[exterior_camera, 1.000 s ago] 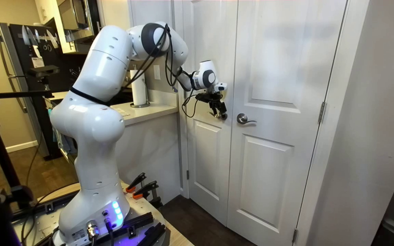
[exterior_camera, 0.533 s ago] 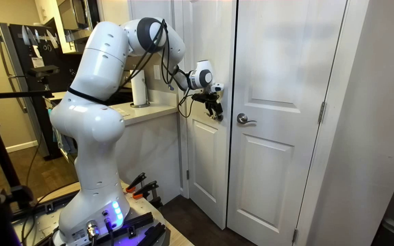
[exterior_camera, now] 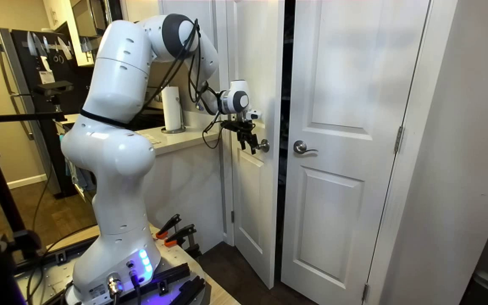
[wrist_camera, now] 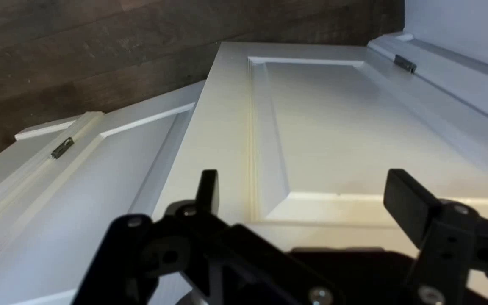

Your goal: Open the left door

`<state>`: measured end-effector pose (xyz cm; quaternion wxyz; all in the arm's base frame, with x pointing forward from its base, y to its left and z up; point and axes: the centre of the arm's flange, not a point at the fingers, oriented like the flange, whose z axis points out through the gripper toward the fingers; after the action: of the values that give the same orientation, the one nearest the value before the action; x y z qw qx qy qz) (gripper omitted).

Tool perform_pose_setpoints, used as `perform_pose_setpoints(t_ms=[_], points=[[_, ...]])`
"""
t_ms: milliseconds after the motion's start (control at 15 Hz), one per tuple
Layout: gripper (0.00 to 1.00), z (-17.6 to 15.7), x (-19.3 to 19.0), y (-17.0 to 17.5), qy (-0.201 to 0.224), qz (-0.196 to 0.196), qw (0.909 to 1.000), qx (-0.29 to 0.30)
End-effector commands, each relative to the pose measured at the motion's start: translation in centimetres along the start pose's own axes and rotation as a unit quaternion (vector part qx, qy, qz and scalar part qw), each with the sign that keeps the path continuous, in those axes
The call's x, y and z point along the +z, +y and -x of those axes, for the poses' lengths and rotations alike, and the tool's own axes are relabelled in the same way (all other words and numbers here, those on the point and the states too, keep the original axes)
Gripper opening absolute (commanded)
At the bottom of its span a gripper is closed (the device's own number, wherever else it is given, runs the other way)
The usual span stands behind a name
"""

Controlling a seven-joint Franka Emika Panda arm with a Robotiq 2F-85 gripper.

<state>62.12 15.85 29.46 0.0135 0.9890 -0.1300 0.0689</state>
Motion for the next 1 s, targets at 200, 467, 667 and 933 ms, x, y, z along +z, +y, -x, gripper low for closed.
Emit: perform_pose_setpoints(t_ms=[200,467,667,933], points=[[1.00,7.5,-2.4,-0.8,-0.047,-0.015,0.9983,-0.030],[1.00,8.9,-4.1,1.1,-0.076,0.031,0.9961,-0.031],[1.00,9.3,-5.1,4.2,-0.081,0.039,0.9960,-0.004],[1.00,9.1,-5.3,9.0,-0.073,0.045,0.9951,0.049]])
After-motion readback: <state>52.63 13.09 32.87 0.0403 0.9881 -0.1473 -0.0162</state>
